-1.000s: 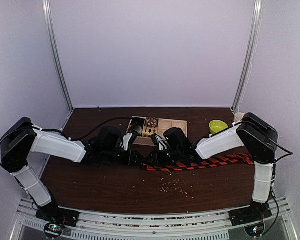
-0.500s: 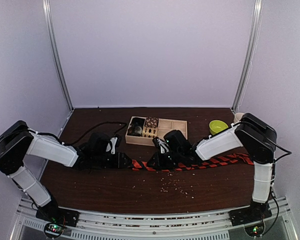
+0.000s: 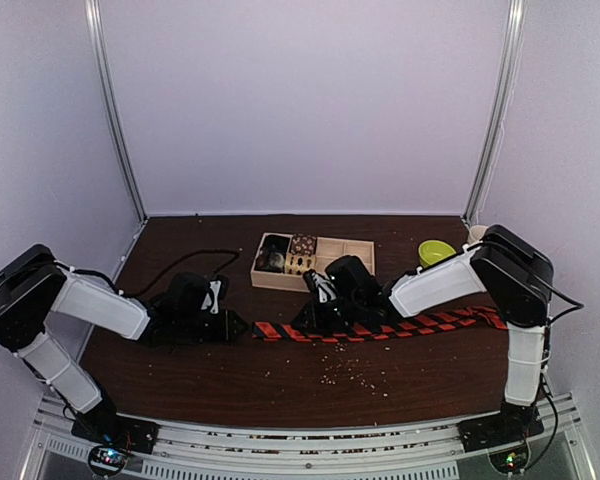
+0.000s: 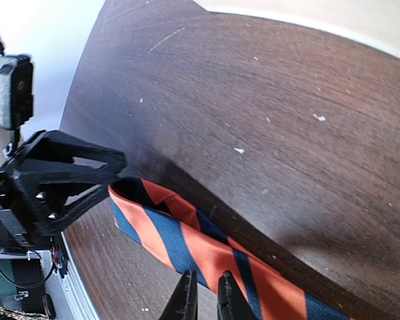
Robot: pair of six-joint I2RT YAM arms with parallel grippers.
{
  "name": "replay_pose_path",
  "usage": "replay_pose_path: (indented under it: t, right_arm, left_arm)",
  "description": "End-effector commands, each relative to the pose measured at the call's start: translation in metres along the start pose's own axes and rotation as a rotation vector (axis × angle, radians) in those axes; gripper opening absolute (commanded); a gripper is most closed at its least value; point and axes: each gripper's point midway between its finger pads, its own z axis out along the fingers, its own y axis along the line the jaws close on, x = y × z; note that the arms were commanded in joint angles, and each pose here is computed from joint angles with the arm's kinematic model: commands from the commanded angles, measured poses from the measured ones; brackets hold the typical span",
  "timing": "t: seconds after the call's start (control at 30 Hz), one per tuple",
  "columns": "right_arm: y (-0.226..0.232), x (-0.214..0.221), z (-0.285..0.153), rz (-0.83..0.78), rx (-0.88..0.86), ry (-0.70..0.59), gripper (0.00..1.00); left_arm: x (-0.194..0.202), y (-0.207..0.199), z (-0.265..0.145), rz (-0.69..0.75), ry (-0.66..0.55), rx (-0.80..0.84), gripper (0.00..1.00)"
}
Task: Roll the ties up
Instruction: Roll the tie at the center of the board.
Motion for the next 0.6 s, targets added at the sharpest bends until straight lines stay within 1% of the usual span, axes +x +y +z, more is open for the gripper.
replay_pose_path:
  t: [0.0,0.1,0.2,0.33,0.47,0.57]
  right_arm:
    - [0.005,-0.006,0.007,-0.023,0.006,-0.007,0.12]
    - [-0.002,-0.001,0.013,-0.021,0.026,0.009,0.11]
    - [-0.01,0.008,0.021,-0.013,0.036,0.037,0.1]
    - [-0.014,0.015,0.021,-0.013,0.043,0.053,0.09]
    - [-0.008,0.012,0.009,-0.027,0.037,0.04,0.09]
    - [-0.01,0.0,-0.011,-0.026,0.048,-0.002,0.12]
  left_arm:
    - [-0.004,-0.008,0.016,0.063,0.039,0.03,0.29]
    - [0.0,-0.025,0.024,0.086,0.065,0.111,0.26]
    - [0.001,-0.057,0.025,0.153,0.069,0.215,0.24]
    - [-0.009,-0.094,0.017,0.199,0.021,0.324,0.22]
    - [-0.018,-0.114,0.021,0.222,0.0,0.367,0.22]
    - [-0.022,-0.119,0.028,0.222,0.002,0.379,0.23]
